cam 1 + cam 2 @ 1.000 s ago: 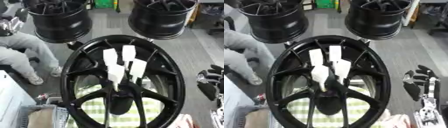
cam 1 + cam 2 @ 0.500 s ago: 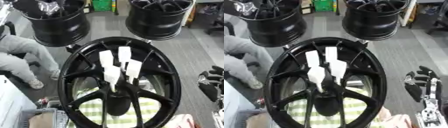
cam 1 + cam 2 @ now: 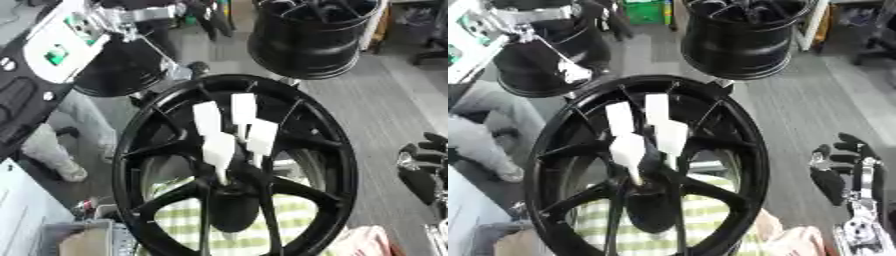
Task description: Pull the pin out of the wheel hub.
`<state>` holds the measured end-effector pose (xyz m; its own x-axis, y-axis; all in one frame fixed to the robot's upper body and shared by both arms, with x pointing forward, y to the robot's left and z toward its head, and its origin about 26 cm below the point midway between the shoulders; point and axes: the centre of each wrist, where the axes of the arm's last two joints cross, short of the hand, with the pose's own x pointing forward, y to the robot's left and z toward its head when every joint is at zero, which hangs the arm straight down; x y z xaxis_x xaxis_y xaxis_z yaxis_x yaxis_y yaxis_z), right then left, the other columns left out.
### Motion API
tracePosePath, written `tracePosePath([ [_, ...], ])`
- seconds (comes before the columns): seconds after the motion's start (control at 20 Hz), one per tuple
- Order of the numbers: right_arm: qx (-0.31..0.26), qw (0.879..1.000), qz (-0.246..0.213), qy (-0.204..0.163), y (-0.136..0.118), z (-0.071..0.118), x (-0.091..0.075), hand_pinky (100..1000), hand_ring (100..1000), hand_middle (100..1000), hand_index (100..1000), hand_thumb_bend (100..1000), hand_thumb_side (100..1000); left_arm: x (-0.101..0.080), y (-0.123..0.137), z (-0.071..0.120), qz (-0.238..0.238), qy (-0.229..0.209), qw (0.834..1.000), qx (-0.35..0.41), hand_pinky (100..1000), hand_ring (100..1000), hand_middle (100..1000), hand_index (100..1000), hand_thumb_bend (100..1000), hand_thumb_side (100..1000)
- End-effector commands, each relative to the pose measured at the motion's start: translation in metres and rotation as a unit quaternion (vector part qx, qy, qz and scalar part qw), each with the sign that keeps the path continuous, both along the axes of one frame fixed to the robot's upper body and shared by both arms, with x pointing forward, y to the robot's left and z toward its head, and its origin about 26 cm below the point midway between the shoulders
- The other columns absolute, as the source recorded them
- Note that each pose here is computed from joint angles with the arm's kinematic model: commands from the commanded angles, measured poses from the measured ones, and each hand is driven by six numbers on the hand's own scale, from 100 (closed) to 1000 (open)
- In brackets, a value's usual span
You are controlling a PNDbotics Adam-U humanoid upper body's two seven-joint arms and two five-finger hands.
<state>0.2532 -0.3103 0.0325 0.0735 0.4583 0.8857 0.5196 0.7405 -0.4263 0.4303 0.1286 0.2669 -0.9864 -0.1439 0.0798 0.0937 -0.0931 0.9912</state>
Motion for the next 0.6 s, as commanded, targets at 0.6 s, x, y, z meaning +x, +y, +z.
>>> tracePosePath([
  [0.6,-0.017,1.0,0.0,-0.007,-0.006,0.005,0.001,577,637,668,795,100,177,-0.009,0.001,-0.003,-0.13,-0.133,0.941,0.282,774,744,771,843,437,301],
])
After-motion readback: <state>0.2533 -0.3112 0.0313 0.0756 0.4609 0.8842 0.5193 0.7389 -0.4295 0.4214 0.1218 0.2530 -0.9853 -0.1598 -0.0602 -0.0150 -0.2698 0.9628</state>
